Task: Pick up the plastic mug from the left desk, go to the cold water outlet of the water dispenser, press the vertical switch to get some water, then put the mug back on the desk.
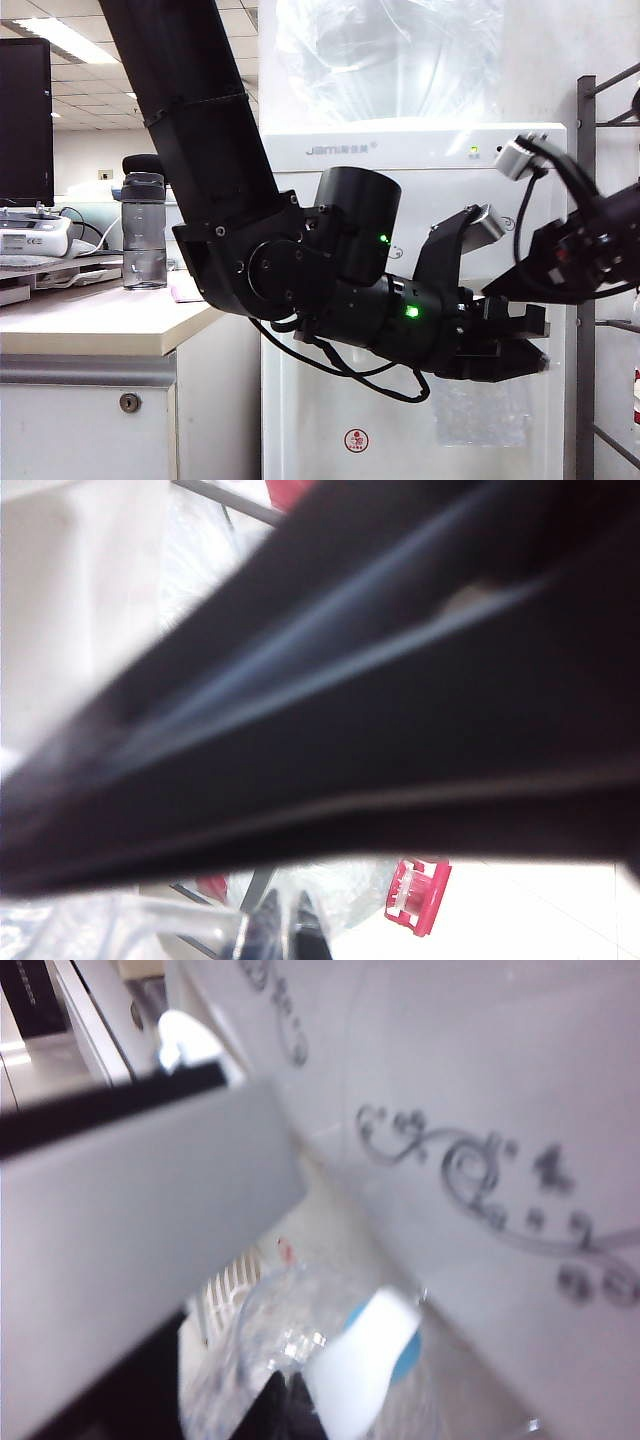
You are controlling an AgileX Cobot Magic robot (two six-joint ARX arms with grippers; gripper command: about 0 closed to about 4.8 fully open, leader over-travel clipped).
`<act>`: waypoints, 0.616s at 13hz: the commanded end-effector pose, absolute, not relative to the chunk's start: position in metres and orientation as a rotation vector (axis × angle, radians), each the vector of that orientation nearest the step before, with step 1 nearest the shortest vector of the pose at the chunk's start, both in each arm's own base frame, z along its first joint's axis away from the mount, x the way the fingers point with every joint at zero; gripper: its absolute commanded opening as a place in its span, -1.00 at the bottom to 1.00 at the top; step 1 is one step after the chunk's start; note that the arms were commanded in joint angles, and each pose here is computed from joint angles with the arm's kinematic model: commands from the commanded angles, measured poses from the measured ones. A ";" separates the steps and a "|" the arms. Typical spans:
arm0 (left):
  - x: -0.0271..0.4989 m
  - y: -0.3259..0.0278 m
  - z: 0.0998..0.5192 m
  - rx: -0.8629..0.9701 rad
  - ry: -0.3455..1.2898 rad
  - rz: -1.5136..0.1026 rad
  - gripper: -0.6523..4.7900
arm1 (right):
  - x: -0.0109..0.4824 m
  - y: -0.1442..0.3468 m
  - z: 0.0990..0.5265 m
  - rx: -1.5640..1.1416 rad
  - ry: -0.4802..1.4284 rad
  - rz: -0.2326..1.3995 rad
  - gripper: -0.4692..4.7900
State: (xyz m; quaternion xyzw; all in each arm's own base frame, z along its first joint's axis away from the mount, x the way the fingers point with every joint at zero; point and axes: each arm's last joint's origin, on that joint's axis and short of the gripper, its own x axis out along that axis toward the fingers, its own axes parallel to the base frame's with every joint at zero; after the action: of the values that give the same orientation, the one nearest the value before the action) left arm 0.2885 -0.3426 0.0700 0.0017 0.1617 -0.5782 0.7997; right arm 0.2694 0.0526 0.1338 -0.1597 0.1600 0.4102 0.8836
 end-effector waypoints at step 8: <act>0.290 -0.345 0.080 -0.003 0.265 -1.256 -0.78 | 0.274 0.052 0.136 -0.229 0.372 0.775 -0.85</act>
State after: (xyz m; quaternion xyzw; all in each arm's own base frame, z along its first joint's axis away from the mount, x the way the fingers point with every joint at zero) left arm 0.2886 -0.3425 0.0700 0.0016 0.1617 -0.5780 0.7999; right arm 0.2736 0.0524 0.1352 -0.1128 0.1748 0.3792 0.9016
